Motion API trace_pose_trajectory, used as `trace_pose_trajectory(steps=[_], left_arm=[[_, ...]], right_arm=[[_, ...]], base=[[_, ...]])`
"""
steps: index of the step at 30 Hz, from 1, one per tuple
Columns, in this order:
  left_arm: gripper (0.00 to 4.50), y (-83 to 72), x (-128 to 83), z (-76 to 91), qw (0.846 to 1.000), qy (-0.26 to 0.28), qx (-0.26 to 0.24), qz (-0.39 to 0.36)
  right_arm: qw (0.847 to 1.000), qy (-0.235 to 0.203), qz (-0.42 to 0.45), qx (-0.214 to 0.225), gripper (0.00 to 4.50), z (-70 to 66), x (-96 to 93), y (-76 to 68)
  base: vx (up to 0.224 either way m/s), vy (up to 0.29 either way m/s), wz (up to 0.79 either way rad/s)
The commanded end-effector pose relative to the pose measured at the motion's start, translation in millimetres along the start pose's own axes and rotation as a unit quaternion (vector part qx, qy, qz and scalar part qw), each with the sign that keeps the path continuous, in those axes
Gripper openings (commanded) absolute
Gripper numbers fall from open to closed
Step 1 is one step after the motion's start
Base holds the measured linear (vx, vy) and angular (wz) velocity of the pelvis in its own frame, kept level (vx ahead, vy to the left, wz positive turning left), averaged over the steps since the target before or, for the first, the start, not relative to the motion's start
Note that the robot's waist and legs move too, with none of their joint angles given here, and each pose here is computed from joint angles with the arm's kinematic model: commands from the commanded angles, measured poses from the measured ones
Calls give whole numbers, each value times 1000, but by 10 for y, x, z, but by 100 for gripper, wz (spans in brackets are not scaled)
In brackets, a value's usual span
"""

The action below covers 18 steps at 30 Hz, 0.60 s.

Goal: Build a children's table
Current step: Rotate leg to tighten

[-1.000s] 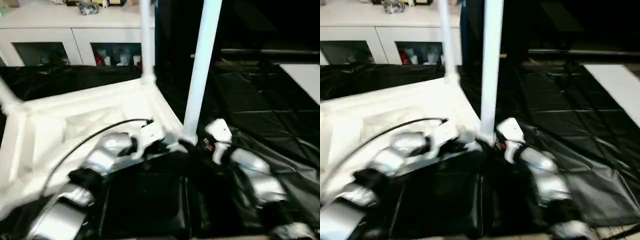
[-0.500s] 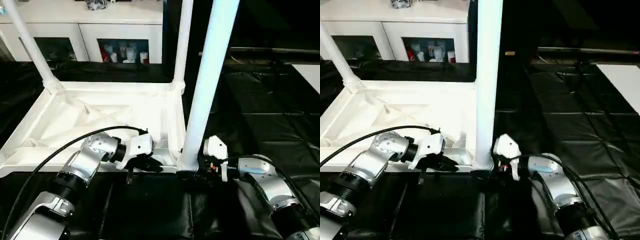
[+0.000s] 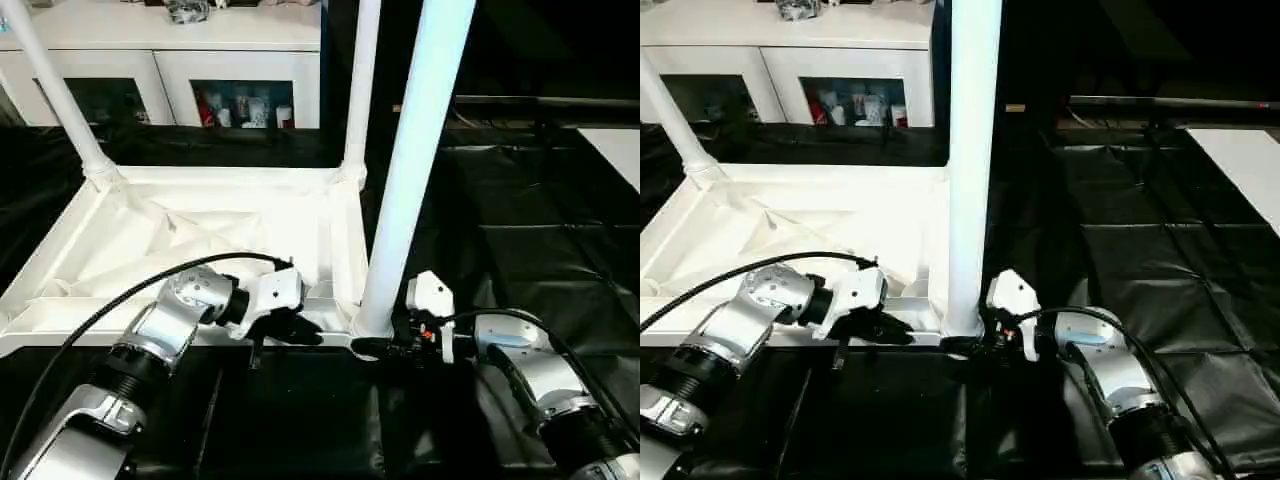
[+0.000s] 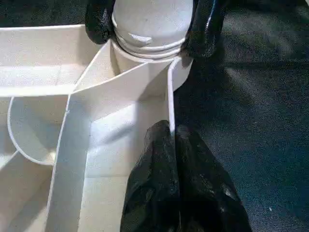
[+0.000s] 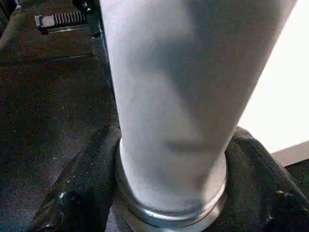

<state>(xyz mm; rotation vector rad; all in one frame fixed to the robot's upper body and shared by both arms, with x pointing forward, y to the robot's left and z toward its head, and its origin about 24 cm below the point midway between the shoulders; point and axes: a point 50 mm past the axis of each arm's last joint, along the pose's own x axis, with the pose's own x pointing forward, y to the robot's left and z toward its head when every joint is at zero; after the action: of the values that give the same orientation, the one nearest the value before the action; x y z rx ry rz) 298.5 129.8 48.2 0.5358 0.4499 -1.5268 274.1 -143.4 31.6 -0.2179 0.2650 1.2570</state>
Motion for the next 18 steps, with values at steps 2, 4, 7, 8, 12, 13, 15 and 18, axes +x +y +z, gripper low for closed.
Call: trace_pose_trajectory(steps=[2,4,7,8,12,13,15,18], left_arm=[[0,-136,80,-194,998,49,-26,-42],[0,-136,82,-198,998,49,-27,-41],[0,-76,130,-185,999,36,-33,-2],[0,-22,162,-153,999,16,-43,27],[0,154,290,-58,989,-21,-84,118],[0,166,314,-58,989,-14,-82,126],[0,219,430,-42,983,12,-82,164],[0,291,541,2,973,21,-88,212]], right_arm=[[1000,0,-2,-2,269,7,14,-11],[1000,-3,-14,0,269,1,28,-18],[995,7,-97,11,269,-58,104,-111],[991,7,-135,21,269,-77,143,-147],[964,-13,-249,89,269,-100,339,-190],[959,-15,-264,100,269,-101,377,-189],[933,-15,-332,136,269,-106,517,-193],[913,-2,-384,138,269,-102,645,-197]], base=[[0,0,0],[0,0,0],[0,0,0],[0,0,0],[-33,-3,1],[-66,-4,1],[-27,1,-1],[-19,4,0]])
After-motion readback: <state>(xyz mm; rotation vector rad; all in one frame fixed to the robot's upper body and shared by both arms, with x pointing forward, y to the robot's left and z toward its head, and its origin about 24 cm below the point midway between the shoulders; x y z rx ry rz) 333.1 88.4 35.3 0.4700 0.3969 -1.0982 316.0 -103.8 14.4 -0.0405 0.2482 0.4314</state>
